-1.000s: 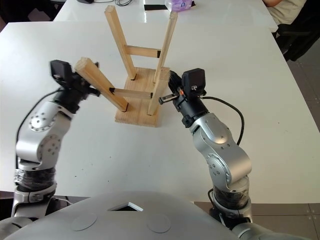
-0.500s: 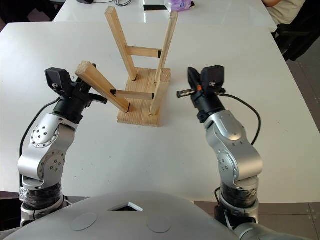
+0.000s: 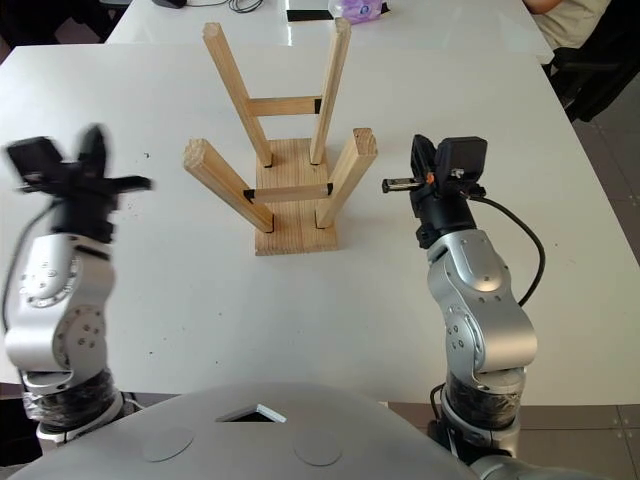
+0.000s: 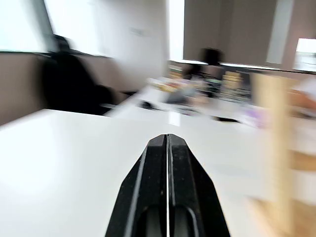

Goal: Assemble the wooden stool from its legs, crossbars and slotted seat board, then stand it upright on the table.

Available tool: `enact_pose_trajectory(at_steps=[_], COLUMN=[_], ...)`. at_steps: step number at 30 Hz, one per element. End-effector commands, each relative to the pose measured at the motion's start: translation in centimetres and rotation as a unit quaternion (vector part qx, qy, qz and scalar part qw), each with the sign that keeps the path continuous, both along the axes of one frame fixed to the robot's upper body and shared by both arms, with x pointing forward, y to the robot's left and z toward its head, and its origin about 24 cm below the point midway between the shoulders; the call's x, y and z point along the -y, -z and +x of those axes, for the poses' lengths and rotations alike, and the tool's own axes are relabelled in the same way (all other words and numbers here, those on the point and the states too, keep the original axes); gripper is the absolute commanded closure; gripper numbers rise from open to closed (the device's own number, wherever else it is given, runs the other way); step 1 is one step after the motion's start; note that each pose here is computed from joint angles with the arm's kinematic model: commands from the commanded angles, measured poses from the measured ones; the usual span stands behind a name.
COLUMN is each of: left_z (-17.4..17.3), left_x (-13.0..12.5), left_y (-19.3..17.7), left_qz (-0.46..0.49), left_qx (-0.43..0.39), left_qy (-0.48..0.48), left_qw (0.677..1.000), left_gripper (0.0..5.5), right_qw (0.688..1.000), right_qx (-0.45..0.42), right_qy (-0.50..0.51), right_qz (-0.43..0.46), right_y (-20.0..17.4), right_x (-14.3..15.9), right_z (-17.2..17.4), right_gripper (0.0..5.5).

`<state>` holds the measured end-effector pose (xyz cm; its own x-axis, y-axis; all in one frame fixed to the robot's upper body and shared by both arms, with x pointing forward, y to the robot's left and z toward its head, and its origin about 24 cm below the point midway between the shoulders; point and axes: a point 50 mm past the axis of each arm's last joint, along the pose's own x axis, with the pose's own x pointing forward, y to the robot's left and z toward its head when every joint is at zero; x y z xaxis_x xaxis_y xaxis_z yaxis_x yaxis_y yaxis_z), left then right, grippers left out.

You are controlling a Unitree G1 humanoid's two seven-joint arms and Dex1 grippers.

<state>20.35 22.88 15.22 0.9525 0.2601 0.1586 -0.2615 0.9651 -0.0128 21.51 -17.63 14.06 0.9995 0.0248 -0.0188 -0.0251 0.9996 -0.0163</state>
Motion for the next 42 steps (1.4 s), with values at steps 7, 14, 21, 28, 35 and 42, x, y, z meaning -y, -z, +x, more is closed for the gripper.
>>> enact_pose_trajectory(at_steps=[7,14,21,28,35,42], left_z=[-1.8,-1.7,0.1,0.0,0.8,-0.8], left_x=[12.0,13.1,8.3,2.8,6.6,10.0], left_y=[1.8,2.3,2.4,0.8,-11.3,-12.7], left_qz=[-0.089,-0.085,-0.078,-0.193,-0.161,-0.159], left_qx=[-0.053,-0.076,-0.058,0.021,0.225,0.194], left_qy=[0.335,0.388,0.23,0.114,0.331,0.442], left_qw=[0.937,0.914,0.968,0.974,0.902,0.861], left_gripper=[5.48,5.48,5.48,5.48,5.48,5.48], right_qw=[0.957,0.941,0.984,0.992,0.93,0.897], right_qx=[-0.013,-0.022,-0.01,0.079,0.157,0.196], right_qy=[-0.283,-0.33,-0.174,-0.075,-0.29,-0.357], right_qz=[0.068,0.063,0.022,0.059,0.16,0.174], right_y=[-0.9,-0.8,-0.1,-3.5,-10.9,-14.3], right_x=[-8.1,-9.2,-4.7,-0.3,-7.5,-8.0], right_z=[-1.7,-1.4,0.2,2.3,2.1,0.9], right_gripper=[5.5,5.5,5.5,5.5,5.5,5.5])
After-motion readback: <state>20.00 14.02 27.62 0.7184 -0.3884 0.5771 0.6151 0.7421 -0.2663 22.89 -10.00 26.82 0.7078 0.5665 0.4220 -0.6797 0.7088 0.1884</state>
